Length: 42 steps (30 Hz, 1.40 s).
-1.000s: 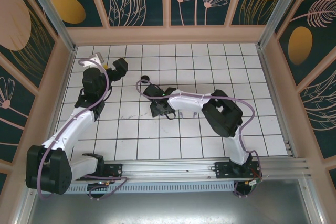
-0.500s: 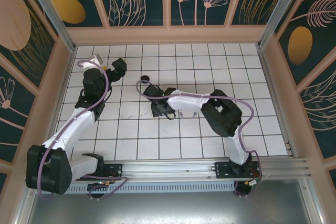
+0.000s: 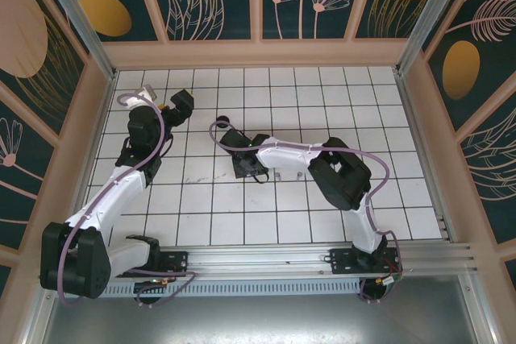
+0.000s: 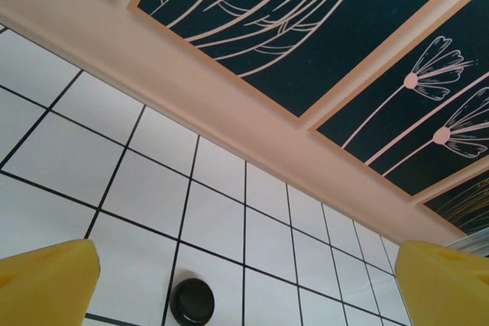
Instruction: Insert wireless bluetooth earbuds into charging case
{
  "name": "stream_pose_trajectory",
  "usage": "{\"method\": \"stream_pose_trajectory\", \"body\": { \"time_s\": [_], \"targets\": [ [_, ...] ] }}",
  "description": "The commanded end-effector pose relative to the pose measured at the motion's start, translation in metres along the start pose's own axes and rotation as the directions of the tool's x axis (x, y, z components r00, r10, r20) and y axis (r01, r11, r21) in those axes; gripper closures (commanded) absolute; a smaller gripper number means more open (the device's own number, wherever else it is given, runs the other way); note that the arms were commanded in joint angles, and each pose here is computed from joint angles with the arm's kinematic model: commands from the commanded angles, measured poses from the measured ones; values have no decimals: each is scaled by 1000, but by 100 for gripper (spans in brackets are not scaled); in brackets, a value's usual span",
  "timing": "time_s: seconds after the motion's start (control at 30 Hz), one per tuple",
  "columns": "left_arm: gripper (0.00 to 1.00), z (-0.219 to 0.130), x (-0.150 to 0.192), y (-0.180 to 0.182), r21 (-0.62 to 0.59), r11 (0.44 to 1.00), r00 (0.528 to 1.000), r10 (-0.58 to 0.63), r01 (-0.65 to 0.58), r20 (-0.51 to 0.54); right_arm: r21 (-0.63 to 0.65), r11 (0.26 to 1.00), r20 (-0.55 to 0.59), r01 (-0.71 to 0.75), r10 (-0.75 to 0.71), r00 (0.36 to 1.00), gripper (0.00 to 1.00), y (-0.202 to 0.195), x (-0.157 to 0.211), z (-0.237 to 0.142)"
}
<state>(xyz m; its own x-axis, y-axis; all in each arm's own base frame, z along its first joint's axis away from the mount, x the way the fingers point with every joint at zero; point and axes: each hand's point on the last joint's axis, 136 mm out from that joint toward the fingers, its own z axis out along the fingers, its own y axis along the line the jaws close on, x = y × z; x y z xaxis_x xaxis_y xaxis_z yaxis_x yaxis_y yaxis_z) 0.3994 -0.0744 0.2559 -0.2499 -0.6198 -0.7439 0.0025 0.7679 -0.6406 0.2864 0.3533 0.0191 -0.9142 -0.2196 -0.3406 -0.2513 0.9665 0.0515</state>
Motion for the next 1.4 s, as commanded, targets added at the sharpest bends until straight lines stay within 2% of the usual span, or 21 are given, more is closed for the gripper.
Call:
{"method": "stream_pose_trajectory", "body": {
  "time_s": [0.0,0.17,0.33,0.57,0.77,0.97,1.2,1.37],
  "targets": [
    [1,-2,4,-7,31,999,1000,-18,19,-25,-9,999,-6,-54,54,999,60,1,3,4],
    [6,-2,17,-21,144,989,997,41,-32,-62,-53,991,81,-122,126,989,61,-4,-16,-30],
    [7,-2,35,-36,277,960,992,57,-24,-111,-143,963,191,-226,251,949,62,-22,-48,-81],
    [9,-10,62,-64,487,873,981,74,22,-177,-341,857,304,-388,491,817,63,-67,-92,-155],
    [13,-16,102,-88,594,804,962,148,17,-228,-499,751,332,-433,627,705,63,-84,-121,-204],
    [18,-23,135,-109,666,745,957,170,33,-237,-597,660,295,-456,709,641,63,-78,-134,-226],
    [24,-37,142,-137,762,645,968,152,56,-200,-682,553,208,-478,774,598,64,-68,-138,-230],
    [29,-40,144,-154,800,597,970,154,61,-189,-689,534,185,-490,783,593,64,-62,-139,-224]
  ]
}}
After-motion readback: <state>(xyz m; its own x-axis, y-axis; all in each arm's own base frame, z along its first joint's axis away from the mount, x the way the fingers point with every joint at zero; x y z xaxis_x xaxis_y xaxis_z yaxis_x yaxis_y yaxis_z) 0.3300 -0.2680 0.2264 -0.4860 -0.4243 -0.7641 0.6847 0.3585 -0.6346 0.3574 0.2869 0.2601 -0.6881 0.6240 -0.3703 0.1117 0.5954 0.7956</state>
